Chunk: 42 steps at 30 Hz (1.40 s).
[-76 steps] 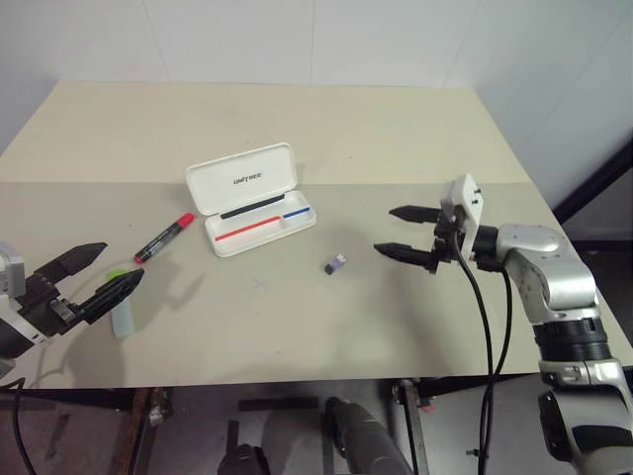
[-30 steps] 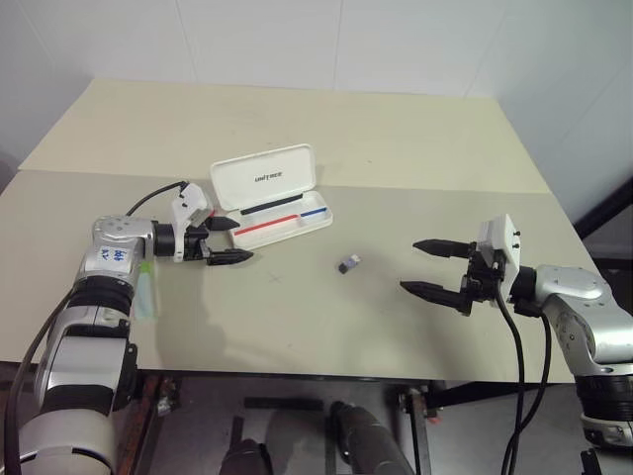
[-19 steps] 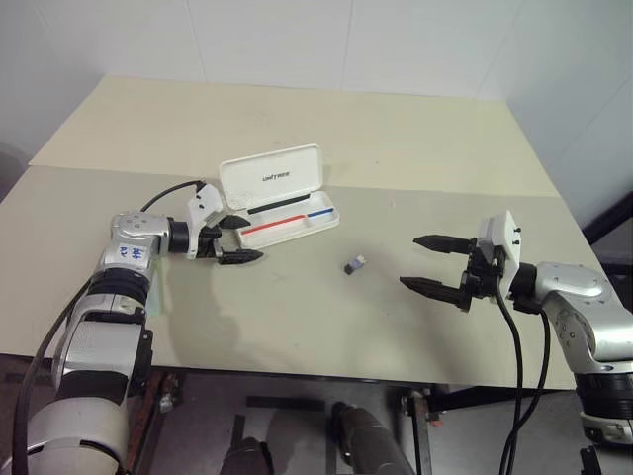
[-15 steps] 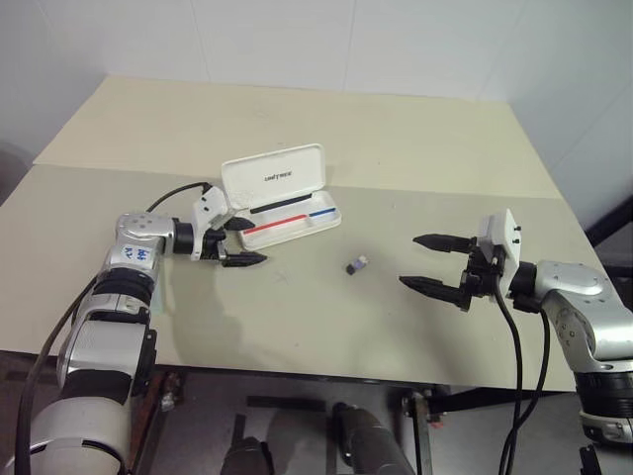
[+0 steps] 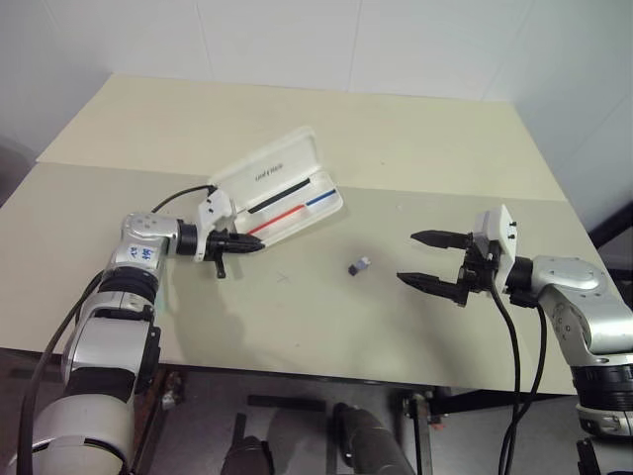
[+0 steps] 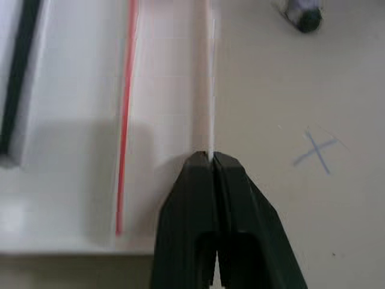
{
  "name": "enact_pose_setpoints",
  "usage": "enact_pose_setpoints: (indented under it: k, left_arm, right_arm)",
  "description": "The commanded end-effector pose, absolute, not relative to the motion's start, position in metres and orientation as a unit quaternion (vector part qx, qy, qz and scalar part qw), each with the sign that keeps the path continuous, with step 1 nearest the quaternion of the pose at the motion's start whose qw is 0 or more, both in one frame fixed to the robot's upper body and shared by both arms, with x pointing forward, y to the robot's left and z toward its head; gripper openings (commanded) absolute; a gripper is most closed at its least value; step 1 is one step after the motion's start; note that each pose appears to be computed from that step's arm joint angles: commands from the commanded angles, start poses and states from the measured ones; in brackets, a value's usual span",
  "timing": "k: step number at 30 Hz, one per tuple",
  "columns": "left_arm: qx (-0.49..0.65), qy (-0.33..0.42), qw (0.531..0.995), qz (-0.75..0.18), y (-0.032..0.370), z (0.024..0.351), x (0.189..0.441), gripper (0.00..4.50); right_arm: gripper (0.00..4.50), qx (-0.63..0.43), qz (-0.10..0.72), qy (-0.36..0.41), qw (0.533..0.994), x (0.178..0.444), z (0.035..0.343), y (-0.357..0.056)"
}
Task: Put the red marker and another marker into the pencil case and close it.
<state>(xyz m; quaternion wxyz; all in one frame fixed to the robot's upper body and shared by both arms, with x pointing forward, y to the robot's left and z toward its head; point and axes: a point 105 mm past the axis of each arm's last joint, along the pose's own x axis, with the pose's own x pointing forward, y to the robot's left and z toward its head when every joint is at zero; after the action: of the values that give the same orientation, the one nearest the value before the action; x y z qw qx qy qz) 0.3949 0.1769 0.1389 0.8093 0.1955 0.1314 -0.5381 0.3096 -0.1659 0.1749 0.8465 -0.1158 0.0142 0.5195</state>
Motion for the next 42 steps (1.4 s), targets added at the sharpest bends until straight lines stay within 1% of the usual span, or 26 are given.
enact_pose_setpoints:
  k: [1, 5, 7, 13, 19, 24, 28, 35, 42]
  left_arm:
    - [0.205, 0.133, 0.807, -0.538, 0.180, 0.141, 0.394, 0.01]
    - [0.223, 0.116, 0.800, -0.545, 0.181, 0.154, 0.394, 0.01]
    - [0.230, 0.112, 0.788, -0.559, 0.180, 0.159, 0.390, 0.01]
    - [0.256, 0.138, 0.724, -0.625, 0.185, 0.161, 0.360, 0.01]
    - [0.285, 0.164, 0.689, -0.646, 0.191, 0.166, 0.334, 0.01]
    - [0.320, 0.180, 0.663, -0.652, 0.193, 0.159, 0.315, 0.01]
    - [0.339, 0.192, 0.643, -0.659, 0.192, 0.150, 0.304, 0.01]
    - [0.367, 0.197, 0.636, -0.650, 0.188, 0.142, 0.305, 0.01]
    - [0.392, 0.181, 0.644, -0.631, 0.185, 0.141, 0.315, 0.01]
  right_arm:
    - [4.50, -0.123, 0.519, -0.006, 0.846, 0.311, 0.184, -0.166]
    - [4.50, -0.125, 0.519, -0.007, 0.846, 0.312, 0.185, -0.166]
    - [4.50, -0.126, 0.519, -0.008, 0.845, 0.312, 0.185, -0.167]
    - [4.50, -0.128, 0.520, -0.006, 0.844, 0.314, 0.186, -0.167]
    - [4.50, -0.127, 0.522, -0.005, 0.843, 0.314, 0.186, -0.167]
    - [4.50, -0.126, 0.522, -0.005, 0.843, 0.314, 0.186, -0.166]
    - [4.50, -0.125, 0.523, -0.005, 0.843, 0.315, 0.185, -0.166]
    - [4.50, -0.124, 0.523, -0.006, 0.843, 0.316, 0.185, -0.165]
    - [4.50, -0.124, 0.521, -0.005, 0.845, 0.316, 0.184, -0.165]
